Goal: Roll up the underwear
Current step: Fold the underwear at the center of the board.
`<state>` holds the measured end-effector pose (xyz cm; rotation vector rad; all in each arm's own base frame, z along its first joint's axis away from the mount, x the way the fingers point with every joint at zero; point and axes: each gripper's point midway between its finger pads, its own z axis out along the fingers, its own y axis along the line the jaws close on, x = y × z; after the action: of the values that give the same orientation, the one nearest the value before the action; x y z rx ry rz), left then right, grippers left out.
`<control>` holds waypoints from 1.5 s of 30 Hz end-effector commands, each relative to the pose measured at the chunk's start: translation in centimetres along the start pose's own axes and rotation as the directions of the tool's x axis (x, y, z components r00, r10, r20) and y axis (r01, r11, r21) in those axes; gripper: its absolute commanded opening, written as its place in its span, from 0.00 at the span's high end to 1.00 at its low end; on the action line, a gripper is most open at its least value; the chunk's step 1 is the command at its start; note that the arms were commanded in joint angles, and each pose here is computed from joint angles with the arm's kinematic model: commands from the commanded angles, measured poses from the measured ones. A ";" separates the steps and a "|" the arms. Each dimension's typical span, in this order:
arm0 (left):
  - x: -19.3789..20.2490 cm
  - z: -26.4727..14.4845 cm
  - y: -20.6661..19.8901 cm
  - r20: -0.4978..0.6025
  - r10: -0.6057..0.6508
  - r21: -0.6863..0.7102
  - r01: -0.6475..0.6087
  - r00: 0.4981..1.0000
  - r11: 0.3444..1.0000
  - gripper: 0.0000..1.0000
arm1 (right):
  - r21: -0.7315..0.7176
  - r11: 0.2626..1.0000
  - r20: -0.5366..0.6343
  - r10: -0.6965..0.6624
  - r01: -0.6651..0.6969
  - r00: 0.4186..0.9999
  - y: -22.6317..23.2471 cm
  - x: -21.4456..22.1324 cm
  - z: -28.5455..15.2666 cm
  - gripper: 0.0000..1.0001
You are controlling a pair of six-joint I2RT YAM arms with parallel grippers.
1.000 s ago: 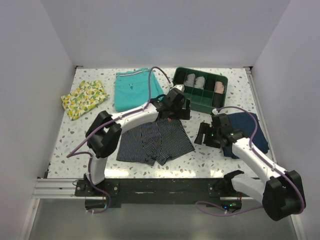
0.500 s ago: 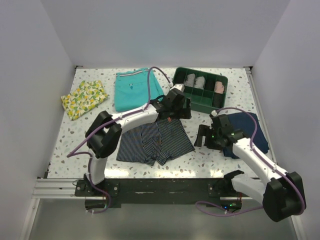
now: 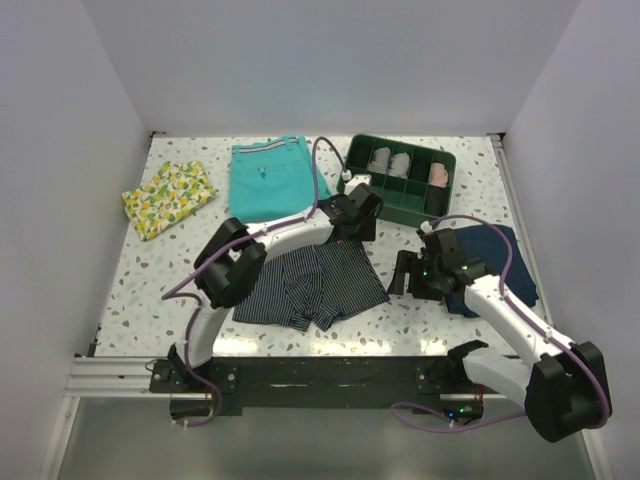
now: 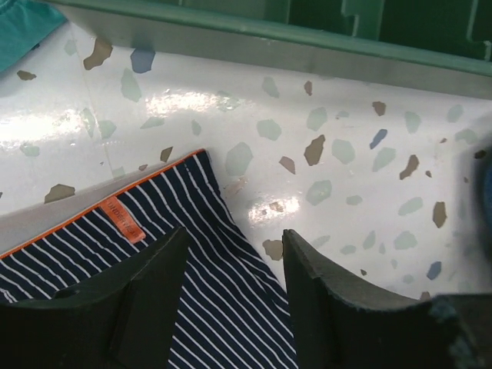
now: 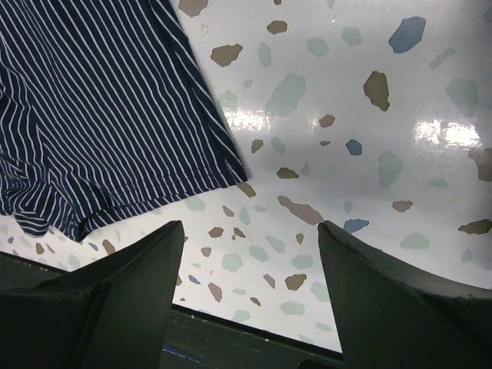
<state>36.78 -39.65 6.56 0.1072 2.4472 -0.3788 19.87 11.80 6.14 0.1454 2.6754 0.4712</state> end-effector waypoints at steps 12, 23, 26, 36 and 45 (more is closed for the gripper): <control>-1.1 1.9 0.2 0.041 -0.032 -0.094 0.035 0.999 0.995 0.50 | -0.072 0.997 0.001 -0.020 0.020 1.000 1.6 -0.9 0.3 0.33; -1.8 2.9 0.2 0.072 -0.048 -0.103 0.055 0.996 0.993 0.57 | -0.106 0.994 -0.023 -0.025 0.023 0.999 2.0 -0.5 0.7 0.37; -2.1 3.0 0.2 0.078 -0.049 -0.100 0.057 0.996 0.993 0.60 | -0.123 0.992 -0.024 -0.020 0.017 1.000 2.3 -0.4 0.8 0.37; -1.7 3.2 0.4 0.067 -0.035 -0.105 0.042 0.997 0.994 0.63 | -0.163 0.987 -0.055 0.008 -0.017 0.998 2.6 0.3 2.5 0.41; -1.0 3.5 0.8 0.048 -0.027 -0.120 0.033 0.998 0.992 0.56 | -0.157 0.988 -0.051 0.003 -0.011 0.999 2.9 -0.7 3.7 0.43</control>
<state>38.67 -39.56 3.67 0.0312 2.4609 -0.2452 20.59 14.58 3.04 0.1163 2.7394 0.6406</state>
